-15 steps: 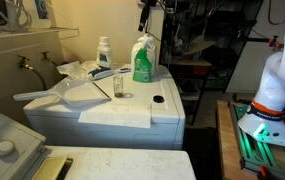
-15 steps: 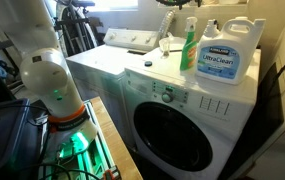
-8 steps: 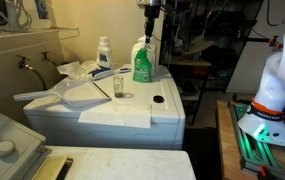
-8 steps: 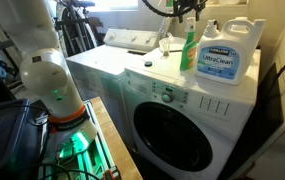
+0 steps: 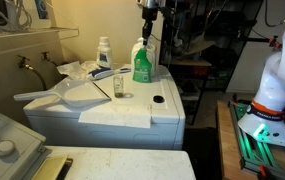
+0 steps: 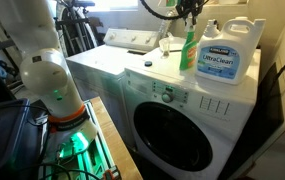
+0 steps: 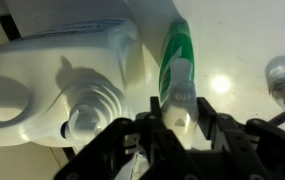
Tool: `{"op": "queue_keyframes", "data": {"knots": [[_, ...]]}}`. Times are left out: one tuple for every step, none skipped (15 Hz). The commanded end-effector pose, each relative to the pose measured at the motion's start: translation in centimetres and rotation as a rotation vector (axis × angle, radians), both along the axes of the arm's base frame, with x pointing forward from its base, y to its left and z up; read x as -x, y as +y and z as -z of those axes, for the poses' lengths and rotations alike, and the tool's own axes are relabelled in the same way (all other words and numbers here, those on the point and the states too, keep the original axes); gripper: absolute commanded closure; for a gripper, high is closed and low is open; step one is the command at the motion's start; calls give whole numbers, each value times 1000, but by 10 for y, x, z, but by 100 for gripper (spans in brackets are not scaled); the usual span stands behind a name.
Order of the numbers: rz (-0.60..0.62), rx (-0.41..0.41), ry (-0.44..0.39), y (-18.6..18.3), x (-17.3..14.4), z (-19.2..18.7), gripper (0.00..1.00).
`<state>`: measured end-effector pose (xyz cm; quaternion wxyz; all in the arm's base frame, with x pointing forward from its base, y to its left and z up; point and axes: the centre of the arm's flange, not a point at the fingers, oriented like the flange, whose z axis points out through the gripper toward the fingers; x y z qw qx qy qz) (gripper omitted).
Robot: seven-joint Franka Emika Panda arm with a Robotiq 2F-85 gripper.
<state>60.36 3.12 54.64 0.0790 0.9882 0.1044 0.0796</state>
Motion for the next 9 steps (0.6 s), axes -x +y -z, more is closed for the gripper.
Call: {"op": "queue_keyframes", "data": {"knots": [[24, 31, -9, 4, -2, 15, 83], [29, 34, -14, 4, -2, 16, 84], [37, 36, -22, 3, -2, 12, 88], [41, 31, -30, 3, -1, 8, 86], [43, 36, -42, -1, 0, 0, 86], [43, 40, -52, -5, 2, -8, 86], [30, 29, -72, -10, 5, -19, 87], [3, 17, -99, -16, 8, -35, 87], [-24, 21, -125, -20, 10, -50, 87]]}}
